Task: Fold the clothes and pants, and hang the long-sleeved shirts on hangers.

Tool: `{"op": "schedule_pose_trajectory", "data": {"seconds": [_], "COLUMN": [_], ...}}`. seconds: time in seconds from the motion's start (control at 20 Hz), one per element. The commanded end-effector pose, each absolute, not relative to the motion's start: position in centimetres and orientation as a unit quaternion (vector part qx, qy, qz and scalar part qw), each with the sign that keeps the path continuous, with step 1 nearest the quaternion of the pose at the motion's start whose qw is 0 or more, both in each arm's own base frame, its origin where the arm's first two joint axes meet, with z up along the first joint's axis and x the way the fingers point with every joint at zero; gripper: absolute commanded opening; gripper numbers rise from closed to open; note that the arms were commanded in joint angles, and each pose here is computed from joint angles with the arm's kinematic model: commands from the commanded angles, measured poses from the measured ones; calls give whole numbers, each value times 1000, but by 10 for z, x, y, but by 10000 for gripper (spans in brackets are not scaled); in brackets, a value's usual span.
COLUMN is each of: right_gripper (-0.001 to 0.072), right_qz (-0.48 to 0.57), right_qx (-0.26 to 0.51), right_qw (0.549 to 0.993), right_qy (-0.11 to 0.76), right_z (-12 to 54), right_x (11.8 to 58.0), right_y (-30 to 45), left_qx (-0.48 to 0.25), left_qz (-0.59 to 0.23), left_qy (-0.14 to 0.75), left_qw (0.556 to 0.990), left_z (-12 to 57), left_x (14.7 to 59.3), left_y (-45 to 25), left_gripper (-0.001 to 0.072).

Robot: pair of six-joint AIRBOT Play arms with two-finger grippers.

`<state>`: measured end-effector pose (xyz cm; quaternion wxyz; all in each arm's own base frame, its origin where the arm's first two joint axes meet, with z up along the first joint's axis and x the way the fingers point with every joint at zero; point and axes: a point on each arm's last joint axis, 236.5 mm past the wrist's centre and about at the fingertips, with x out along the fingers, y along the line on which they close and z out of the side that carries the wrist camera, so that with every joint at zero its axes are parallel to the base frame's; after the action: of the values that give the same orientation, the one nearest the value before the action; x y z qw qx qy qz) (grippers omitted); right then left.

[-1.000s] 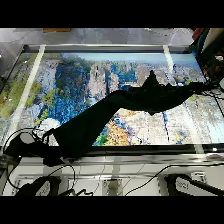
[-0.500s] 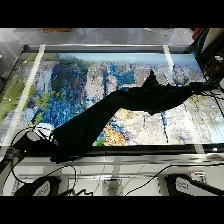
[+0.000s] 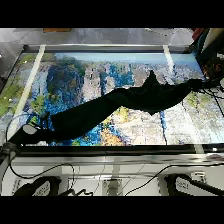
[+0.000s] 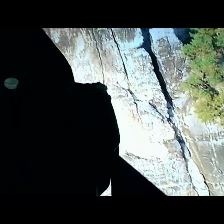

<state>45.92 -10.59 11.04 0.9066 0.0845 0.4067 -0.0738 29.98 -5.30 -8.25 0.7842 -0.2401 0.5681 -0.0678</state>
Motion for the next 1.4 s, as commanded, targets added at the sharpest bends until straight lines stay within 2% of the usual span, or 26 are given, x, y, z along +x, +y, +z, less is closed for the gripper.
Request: {"op": "schedule_pose_trajectory", "data": {"seconds": [0.0, 0.1, 0.2, 0.35, 0.45, 0.55, 0.65, 0.8, 0.9, 1.05, 1.15, 1.25, 1.35], "right_gripper": [43, 42, 42, 42, 42, 42, 42, 42, 42, 42, 42, 43, 42], "right_qz": [-64, -77, -83, -106, -124, -141, -170, -156, -134, -126, -128, -126, -122], "right_qx": [151, 158, 144, 179, 210, 213, 193, 134, 133, 150, 155, 153, 144], "right_qw": [939, 953, 967, 971, 965, 953, 926, 873, 837, 795, 788, 777, 759], "right_qy": [303, 247, 195, 113, 100, 164, 278, 442, 514, 574, 582, 597, 623], "right_z": [153, 191, 238, 309, 325, 298, 247, 177, 132, 69, 39, 13, -11], "right_x": [494, 506, 512, 507, 498, 481, 452, 407, 384, 349, 327, 297, 262], "right_y": [-97, -107, -116, -139, -155, -166, -177, -173, -160, -144, -134, -121, -108], "left_qx": [-247, -269, -263, -247, -242, -236, -184, -91, -73, -63, -42, -24, -39], "left_qz": [-13, 34, 58, 75, 78, 77, 81, 98, 91, 64, 39, -2, -7], "left_qy": [369, 221, 115, 36, 28, 82, 212, 433, 522, 574, 601, 644, 681], "left_qw": [896, 937, 956, 965, 967, 965, 956, 892, 845, 814, 797, 765, 731], "left_z": [31, 134, 224, 303, 318, 289, 222, 111, 62, 22, 5, -15, -35], "left_x": [417, 468, 492, 505, 510, 512, 501, 456, 432, 410, 389, 355, 317], "left_y": [-2, 47, 90, 133, 147, 150, 150, 165, 169, 161, 155, 147, 147], "left_gripper": [22, 21, 20, 20, 20, 21, 22, 23, 23, 24, 24, 24, 24]}}
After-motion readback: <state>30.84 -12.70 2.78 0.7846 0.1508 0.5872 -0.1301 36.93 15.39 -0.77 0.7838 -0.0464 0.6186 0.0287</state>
